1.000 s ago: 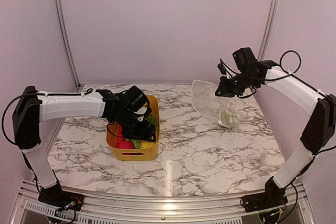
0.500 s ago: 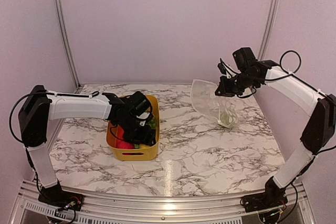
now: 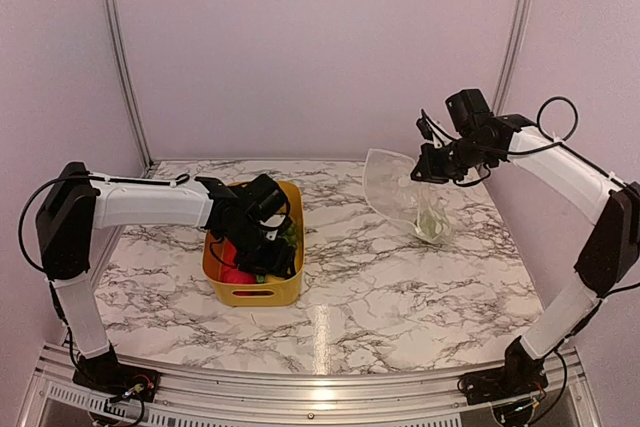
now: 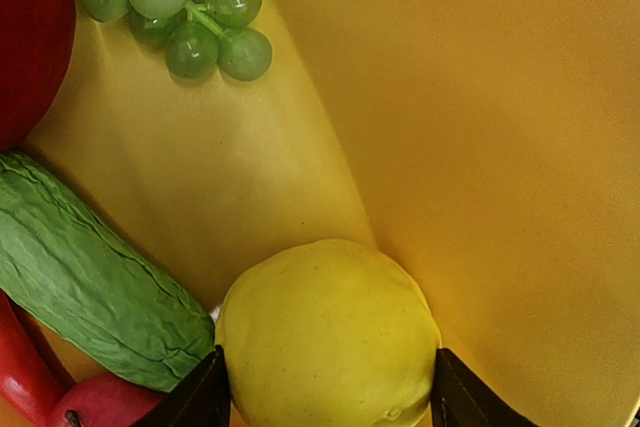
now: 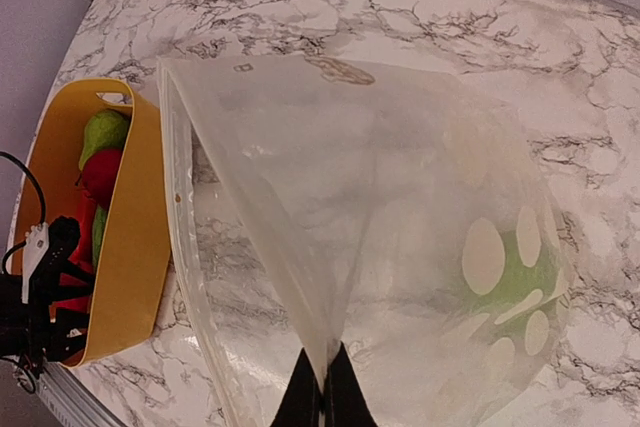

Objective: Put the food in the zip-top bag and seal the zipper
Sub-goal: Pick up the fake fruit from the bin, then place the fake fruit in the zipper food storage bag.

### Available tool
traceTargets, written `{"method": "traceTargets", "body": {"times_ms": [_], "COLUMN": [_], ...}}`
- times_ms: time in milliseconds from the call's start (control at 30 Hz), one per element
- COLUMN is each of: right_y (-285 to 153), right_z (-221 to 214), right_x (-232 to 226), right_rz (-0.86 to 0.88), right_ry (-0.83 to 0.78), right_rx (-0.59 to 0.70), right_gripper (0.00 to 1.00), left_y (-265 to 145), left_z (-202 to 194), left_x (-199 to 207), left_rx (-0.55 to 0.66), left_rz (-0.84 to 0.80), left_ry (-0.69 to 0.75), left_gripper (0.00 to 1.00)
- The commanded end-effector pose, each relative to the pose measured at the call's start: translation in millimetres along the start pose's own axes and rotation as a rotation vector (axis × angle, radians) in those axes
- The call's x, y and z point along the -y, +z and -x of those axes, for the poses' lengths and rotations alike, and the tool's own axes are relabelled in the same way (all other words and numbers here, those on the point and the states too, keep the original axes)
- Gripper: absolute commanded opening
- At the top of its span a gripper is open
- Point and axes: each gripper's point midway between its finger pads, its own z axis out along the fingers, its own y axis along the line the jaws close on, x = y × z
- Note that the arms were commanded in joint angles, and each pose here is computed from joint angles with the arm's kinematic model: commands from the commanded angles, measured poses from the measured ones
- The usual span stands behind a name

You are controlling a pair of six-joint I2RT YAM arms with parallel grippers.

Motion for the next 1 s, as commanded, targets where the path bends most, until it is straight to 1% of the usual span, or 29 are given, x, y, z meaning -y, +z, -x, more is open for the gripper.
{"method": "traceTargets", "body": {"times_ms": [0,200,400,600,667,800,967], "right_y": [-9.9,-9.7,-8.9,-9.0,-8.1,-6.6,-4.3], "right_z": [6.0,4.0,3.4,3.7,3.6,3.9,5.4], "right_x": [-8.2,-8.2,-8.4,-12.3,-14.2,-19.4,-27.6], "right_rz": [0.015,0.018,0.023,0.032,0.036,0.046,0.061], "right_ry": [-0.013,-0.004,0.003,0.004,0.005,0.004,0.002], "right_rx": [0.045,0.048,0.051,0.056,0.056,0.057,0.054], "right_gripper": [0.00,0.00,0.00,0.00,0.00,0.00,0.00], "left_y": [-14.6,-39.6,-73.6,-122.3,-138.9,-164.0,-196.1], "left_z": [3.5,15.1,35.6,70.3,82.7,103.7,128.1], "left_x": [2.8,4.9,4.2,15.3,25.1,53.9,93.0], "left_rx": [0.017,0.076,0.176,0.321,0.366,0.417,0.526], "left_rz": [0.005,0.014,0.021,0.009,-0.022,-0.125,-0.311], "left_ry": [-0.007,-0.007,-0.030,-0.040,-0.045,-0.035,0.000], "left_gripper": [0.66,0.64,0.62,0.61,0.61,0.60,0.59]}}
